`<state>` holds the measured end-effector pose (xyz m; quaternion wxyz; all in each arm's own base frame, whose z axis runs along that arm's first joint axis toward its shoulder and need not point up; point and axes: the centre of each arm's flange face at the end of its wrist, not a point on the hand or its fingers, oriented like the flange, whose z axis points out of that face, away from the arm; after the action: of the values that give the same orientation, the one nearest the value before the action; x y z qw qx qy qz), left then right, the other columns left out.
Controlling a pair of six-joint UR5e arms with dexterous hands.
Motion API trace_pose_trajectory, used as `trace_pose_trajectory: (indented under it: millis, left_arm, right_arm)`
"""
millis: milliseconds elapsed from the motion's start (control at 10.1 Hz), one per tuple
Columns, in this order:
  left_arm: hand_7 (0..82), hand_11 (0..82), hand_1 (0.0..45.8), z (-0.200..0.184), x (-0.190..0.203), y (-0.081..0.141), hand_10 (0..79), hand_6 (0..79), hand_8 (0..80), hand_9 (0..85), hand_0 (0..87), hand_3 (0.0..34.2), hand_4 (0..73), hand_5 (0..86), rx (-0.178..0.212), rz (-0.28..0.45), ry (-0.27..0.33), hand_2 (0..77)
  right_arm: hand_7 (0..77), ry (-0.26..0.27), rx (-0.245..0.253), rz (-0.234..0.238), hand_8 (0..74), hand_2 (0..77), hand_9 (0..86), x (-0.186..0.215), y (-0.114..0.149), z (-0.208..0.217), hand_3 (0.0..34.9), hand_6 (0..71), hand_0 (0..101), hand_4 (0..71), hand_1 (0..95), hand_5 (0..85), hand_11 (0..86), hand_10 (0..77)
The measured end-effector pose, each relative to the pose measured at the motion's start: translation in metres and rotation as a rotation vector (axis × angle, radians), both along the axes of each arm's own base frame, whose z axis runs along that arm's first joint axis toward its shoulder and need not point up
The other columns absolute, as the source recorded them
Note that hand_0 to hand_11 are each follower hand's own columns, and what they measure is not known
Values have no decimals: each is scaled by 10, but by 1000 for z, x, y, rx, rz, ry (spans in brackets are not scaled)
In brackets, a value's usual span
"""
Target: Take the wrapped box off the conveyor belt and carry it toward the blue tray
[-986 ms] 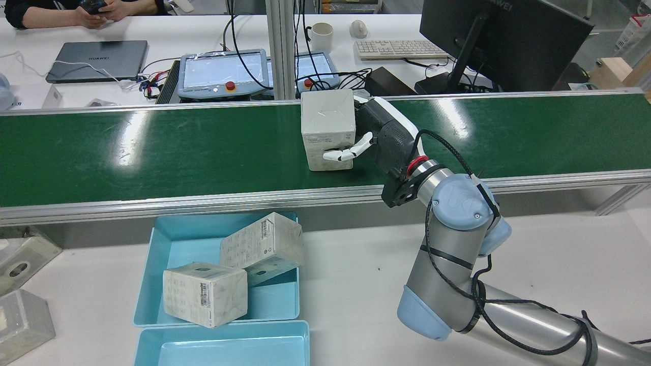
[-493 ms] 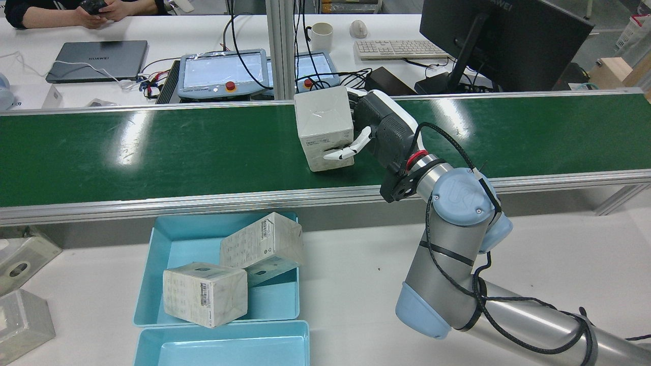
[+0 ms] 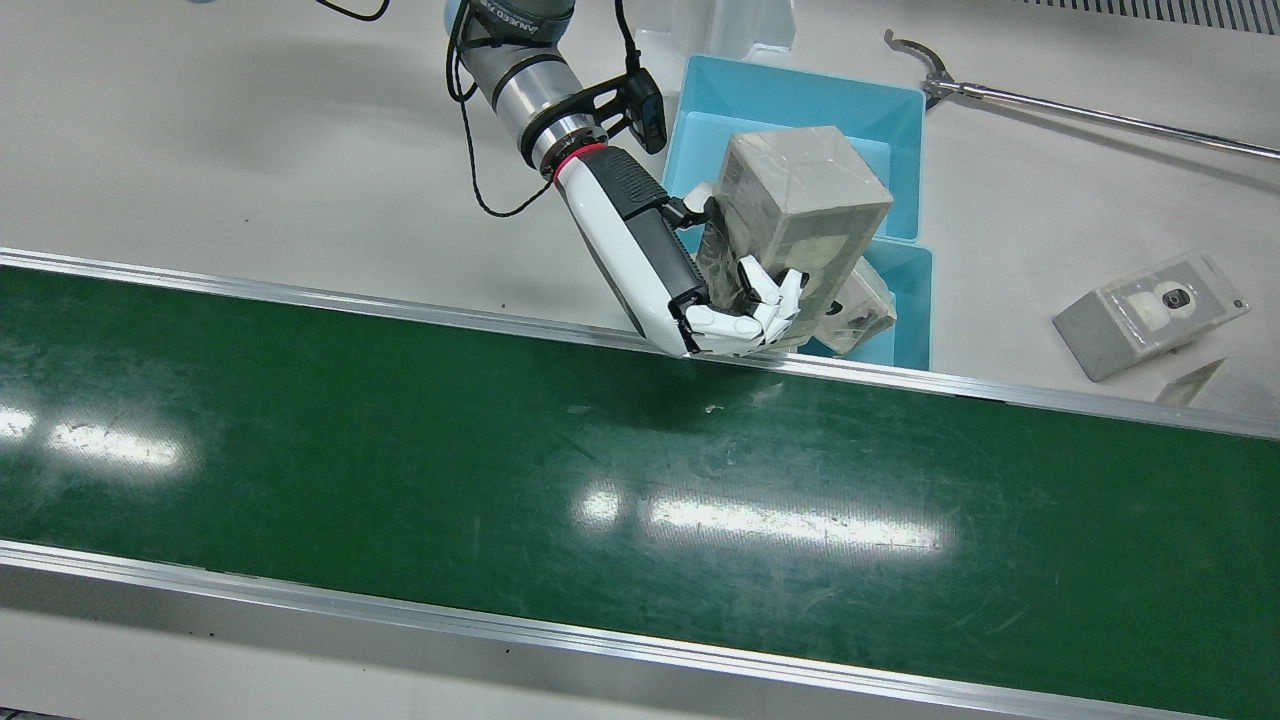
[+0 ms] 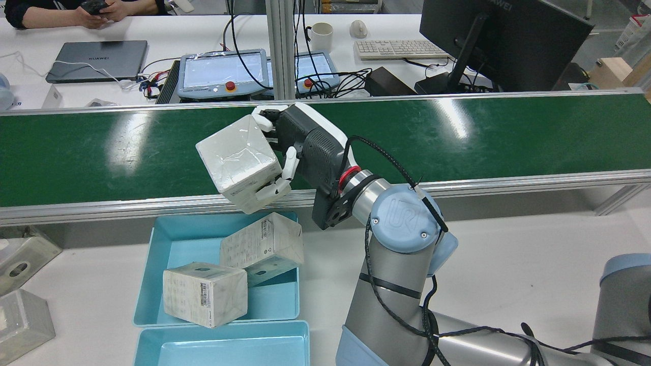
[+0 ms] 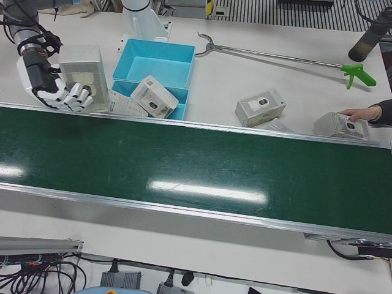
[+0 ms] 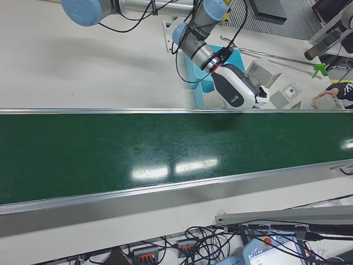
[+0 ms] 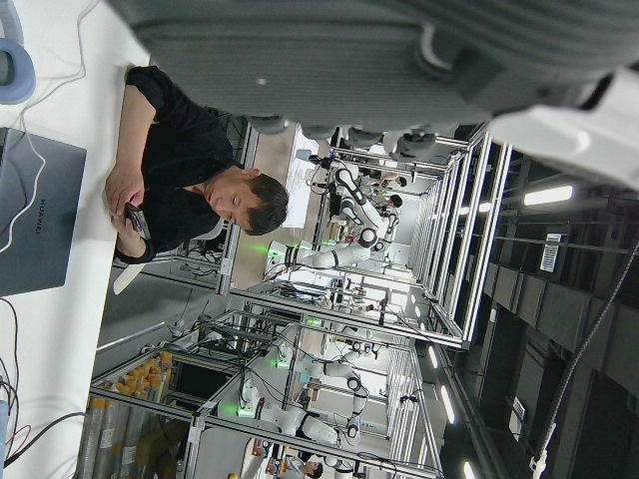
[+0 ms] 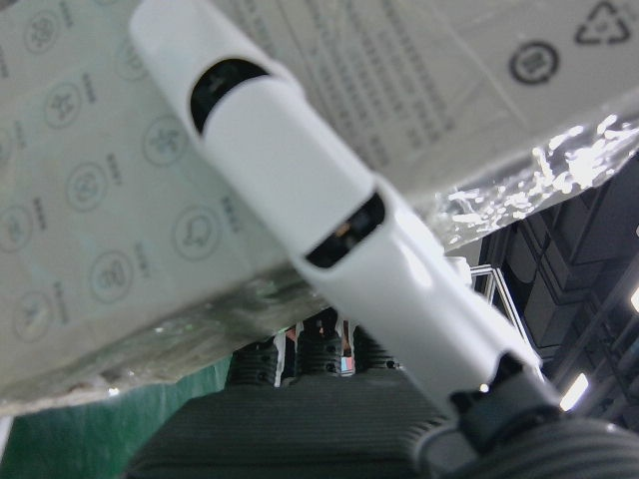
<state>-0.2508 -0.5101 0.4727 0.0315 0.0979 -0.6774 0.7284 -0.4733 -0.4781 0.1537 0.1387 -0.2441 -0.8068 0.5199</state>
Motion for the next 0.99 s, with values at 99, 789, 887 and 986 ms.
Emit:
trace_pose_trajectory:
  millis: [99,789,887,986]
  left_arm:
    - [5,5,0,0,0,0,5,5,5,5,0,0,0,11,0,0,0,5]
    - [5,5,0,0,0,0,5,5,5,0,0,0,0,11,0,0,0,5]
    - [5,5,0,0,0,0,5,5,5,0,0,0,0,11,0,0,0,5]
    - [0,5,0,0,0,0,0,5,5,0,0,0,0,11,0,0,0,5]
  right_arm:
    - [404,-8,6,-22,551,316,398,-15,8,-2,5,464,613,436,22,709,371,442]
    - [224,-38,69,-134,240,120,235,-60,14,-8,0,338,492,175,229,191,16,0]
    - [180,-40,70,-135,131,65,142,-60,14,-9,32,267,486,175,93,196,16,0]
    - [71,-42,71,-134,0,65,33,-59,14,-9,32,158,486,175,93,196,16,0]
